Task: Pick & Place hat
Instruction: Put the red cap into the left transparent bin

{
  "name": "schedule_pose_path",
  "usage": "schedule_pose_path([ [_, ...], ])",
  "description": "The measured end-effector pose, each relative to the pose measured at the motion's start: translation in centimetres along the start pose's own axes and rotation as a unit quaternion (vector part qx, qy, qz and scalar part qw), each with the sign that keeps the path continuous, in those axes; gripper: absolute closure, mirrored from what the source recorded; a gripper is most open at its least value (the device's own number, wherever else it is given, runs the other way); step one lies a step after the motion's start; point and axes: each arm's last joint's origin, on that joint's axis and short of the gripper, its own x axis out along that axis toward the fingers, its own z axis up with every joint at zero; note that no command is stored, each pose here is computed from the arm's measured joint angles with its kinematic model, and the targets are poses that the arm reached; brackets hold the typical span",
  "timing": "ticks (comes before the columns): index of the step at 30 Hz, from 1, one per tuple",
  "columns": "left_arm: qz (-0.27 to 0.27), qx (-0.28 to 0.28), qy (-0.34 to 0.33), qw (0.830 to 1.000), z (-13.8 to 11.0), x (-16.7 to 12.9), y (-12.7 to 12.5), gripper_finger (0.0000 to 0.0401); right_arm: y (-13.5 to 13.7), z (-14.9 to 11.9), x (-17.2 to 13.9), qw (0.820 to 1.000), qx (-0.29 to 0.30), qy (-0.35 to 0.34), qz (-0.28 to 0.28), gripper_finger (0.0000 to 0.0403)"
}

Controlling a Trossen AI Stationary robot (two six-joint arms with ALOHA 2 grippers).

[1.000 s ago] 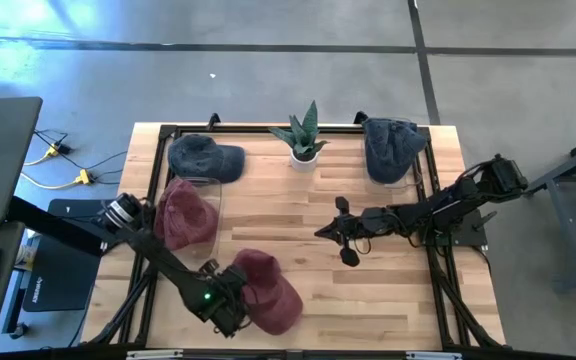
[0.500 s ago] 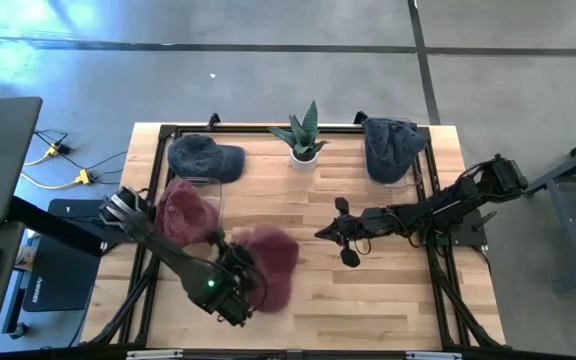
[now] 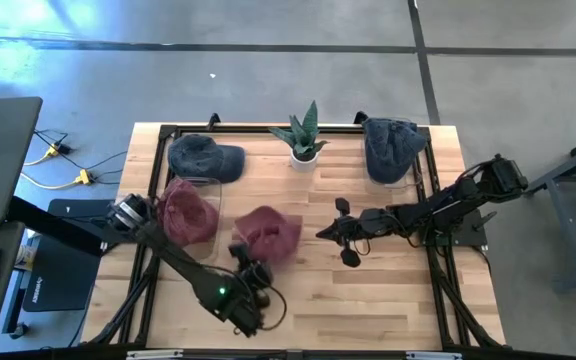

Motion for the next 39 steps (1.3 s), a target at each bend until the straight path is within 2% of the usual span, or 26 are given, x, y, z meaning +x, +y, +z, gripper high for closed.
schedule_pose_path([
  [3, -0.056, -0.006, 0.049, 0.997, -1.8, 1.7, -2.7, 0.0401, 0.1, -0.1, 0.0, 1.000, 0.002, 0.003, 0.006, 0.0401],
  [5, -0.067, 0.015, 0.103, 0.992, -3.2, 2.3, -3.3, 0.0401, 0.1, -0.1, 0.0, 1.000, -0.001, 0.004, 0.013, 0.0400],
  [7, -0.092, 0.005, 0.129, 0.987, -3.2, 2.8, -3.8, 0.0400, 0.2, -0.1, 0.0, 1.000, -0.001, 0.005, 0.026, 0.0397],
  [10, -0.108, 0.018, 0.173, 0.979, -3.4, 3.1, -3.6, 0.0383, 0.4, -0.1, 0.0, 0.999, -0.010, 0.004, 0.045, 0.0394],
  [14, -0.134, 0.025, 0.241, 0.961, -2.5, 3.1, -2.8, 0.0332, 0.9, 0.0, -0.1, 0.998, -0.024, -0.001, 0.052, 0.0384],
  [16, -0.129, 0.023, 0.278, 0.952, -1.5, 2.3, -2.0, 0.0307, 1.1, -0.1, 0.0, 0.998, -0.028, -0.003, 0.051, 0.0373],
  [18, -0.096, 0.008, 0.292, 0.951, -0.5, 1.4, -0.9, 0.0291, 1.2, -0.3, 0.3, 0.998, -0.021, -0.009, 0.050, 0.0354],
  [23, -0.020, -0.038, 0.213, 0.976, 0.9, 0.8, -0.1, 0.0286, 1.4, -1.7, 2.4, 0.999, 0.009, -0.006, 0.043, 0.0284],
  [28, 0.010, -0.053, 0.179, 0.982, 0.6, 2.9, 0.2, 0.0324, 1.8, -1.5, 5.2, 1.000, 0.005, 0.019, 0.024, 0.0232],
  [33, -0.030, -0.058, 0.161, 0.985, -1.6, 7.2, -1.5, 0.0378, 1.9, -1.0, 6.5, 0.994, -0.004, 0.108, 0.001, 0.0222],
  [36, -0.095, -0.074, 0.149, 0.981, -2.6, 9.0, -2.4, 0.0397, 1.5, -0.8, 6.7, 0.988, 0.052, 0.140, -0.037, 0.0221],
  [39, -0.128, -0.084, 0.130, 0.980, -2.9, 9.6, -2.8, 0.0393, 1.1, -1.0, 7.0, 0.985, 0.089, 0.146, -0.032, 0.0221],
])
